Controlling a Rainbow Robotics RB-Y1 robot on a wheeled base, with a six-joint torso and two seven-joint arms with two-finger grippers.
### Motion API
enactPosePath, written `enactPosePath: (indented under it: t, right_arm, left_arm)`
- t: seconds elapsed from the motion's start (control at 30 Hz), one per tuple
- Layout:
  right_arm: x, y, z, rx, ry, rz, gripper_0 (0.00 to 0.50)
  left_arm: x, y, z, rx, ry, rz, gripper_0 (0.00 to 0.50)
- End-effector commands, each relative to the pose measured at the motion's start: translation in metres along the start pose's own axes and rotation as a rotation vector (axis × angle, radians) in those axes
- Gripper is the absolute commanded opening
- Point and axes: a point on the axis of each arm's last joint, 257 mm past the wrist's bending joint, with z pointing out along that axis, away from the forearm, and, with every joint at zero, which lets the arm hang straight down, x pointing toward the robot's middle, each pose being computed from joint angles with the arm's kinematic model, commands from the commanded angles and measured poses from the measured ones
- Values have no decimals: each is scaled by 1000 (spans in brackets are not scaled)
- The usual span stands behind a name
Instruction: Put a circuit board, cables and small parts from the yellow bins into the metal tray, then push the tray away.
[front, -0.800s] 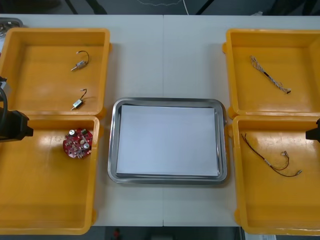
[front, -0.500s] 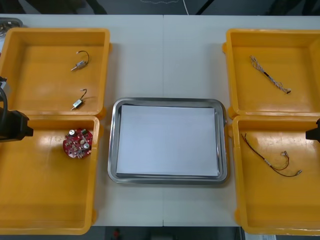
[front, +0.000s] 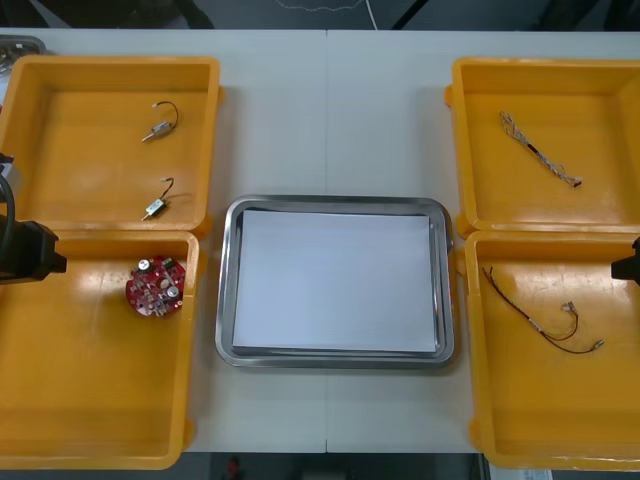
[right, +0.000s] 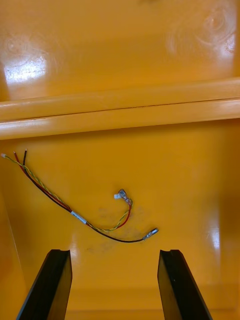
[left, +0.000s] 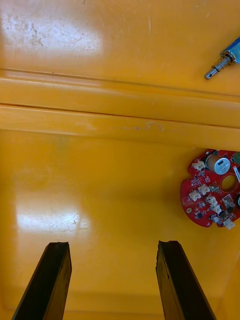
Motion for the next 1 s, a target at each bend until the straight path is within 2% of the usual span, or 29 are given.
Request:
enactPosePath:
  t: [0.03, 1.0]
  right_arm:
    - [-1, -11, -8, 34, -5, 27, 500]
    - [-1, -11, -8, 34, -5, 27, 500]
  left_arm:
    - [-4, 22, -12, -57, -21, -14, 500]
    - [-4, 22, -12, -57, -21, -14, 500]
